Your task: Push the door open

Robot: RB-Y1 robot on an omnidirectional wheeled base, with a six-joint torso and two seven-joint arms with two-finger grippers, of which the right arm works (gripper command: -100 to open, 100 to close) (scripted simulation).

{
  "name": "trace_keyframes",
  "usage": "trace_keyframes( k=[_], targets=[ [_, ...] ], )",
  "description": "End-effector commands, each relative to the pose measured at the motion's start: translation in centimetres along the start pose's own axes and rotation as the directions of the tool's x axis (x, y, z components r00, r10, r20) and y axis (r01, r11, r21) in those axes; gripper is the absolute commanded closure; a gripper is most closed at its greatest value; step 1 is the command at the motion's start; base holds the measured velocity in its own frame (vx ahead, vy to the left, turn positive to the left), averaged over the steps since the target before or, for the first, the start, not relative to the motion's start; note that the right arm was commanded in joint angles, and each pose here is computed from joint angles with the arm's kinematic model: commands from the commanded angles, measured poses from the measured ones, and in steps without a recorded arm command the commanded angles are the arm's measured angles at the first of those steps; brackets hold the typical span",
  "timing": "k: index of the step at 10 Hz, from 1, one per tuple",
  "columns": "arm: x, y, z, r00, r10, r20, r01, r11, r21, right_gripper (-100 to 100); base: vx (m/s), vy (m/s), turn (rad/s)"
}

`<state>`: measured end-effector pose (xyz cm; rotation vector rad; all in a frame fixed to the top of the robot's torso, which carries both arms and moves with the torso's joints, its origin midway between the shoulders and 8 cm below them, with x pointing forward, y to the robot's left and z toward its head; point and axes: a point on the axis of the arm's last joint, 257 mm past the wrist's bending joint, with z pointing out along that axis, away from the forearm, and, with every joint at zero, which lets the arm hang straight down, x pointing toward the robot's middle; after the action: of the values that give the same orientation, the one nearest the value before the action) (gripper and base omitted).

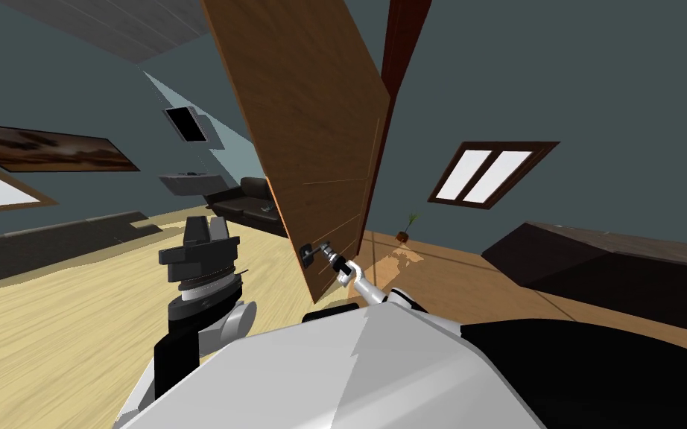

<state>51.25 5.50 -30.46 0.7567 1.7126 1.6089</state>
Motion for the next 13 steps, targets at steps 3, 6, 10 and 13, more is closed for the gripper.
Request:
trace_keyframes(
  k=[3,6,10,13],
  targets=[
    [-3.3,0.4,-0.20,0.998,-0.005,0.056,0.005,1.000,-0.005,100,0.029,0.085,0.007],
    [-4.8,0.4,-0.30,0.996,0.000,0.090,0.000,1.000,-0.005,100,0.034,0.122,-0.006],
    [-6.5,0.4,-0.42,0.991,0.011,0.131,-0.010,1.000,-0.007,100,0.032,0.091,0.005],
    [-7.8,0.4,-0.51,0.986,0.025,0.166,-0.024,1.000,-0.010,100,0.038,0.123,-0.010]
  ],
)
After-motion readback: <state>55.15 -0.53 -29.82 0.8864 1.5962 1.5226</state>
